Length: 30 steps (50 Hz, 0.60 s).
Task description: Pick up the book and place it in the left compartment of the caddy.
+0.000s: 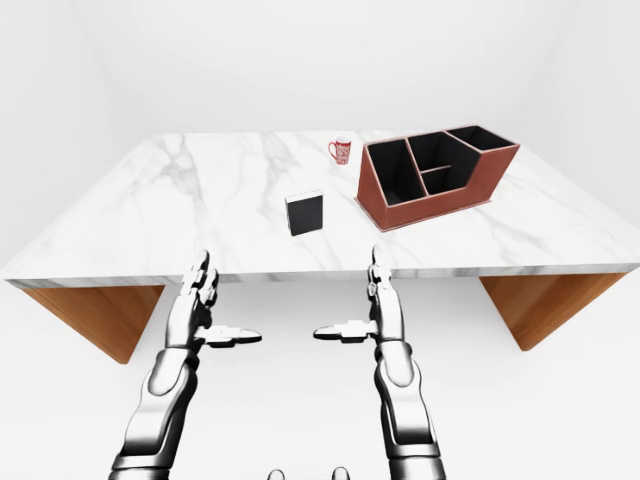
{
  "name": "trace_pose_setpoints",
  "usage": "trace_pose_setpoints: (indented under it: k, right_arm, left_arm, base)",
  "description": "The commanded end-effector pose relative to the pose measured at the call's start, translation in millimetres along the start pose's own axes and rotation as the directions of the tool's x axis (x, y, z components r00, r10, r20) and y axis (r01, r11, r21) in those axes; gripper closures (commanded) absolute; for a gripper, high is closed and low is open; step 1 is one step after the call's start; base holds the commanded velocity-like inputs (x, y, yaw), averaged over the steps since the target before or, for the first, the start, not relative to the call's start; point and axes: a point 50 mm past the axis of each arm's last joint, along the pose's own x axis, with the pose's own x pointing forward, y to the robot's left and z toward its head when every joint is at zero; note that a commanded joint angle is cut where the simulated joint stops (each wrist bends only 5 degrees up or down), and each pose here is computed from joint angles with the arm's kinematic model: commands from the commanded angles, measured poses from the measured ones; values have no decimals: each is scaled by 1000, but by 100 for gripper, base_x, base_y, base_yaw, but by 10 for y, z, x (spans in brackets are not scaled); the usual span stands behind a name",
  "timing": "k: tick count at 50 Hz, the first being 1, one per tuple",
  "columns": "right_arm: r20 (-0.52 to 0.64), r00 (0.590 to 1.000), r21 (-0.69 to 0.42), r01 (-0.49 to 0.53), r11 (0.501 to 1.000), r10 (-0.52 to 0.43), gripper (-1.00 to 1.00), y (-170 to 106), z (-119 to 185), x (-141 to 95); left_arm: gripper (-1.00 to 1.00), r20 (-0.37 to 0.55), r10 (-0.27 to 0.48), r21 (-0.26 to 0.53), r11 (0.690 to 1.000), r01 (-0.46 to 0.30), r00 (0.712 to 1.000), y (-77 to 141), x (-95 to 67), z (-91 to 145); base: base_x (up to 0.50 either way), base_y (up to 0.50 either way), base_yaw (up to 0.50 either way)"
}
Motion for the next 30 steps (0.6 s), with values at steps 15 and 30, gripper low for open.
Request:
trace_pose_setpoints:
  k: [15,30]
  right_arm:
    - [31,999,-46,15,999,-14,-100,-61,40,-13]
    - [168,969,51,174,984,-180,-100,-374,504,-155]
  left_arm:
    - [-100,41,-25,13,1000,24,999,28,-27,44]
    - [-100,76,-41,17,999,40,996,-3,-55,105]
  base:
    - [0,0,0]
    - [0,0,0]
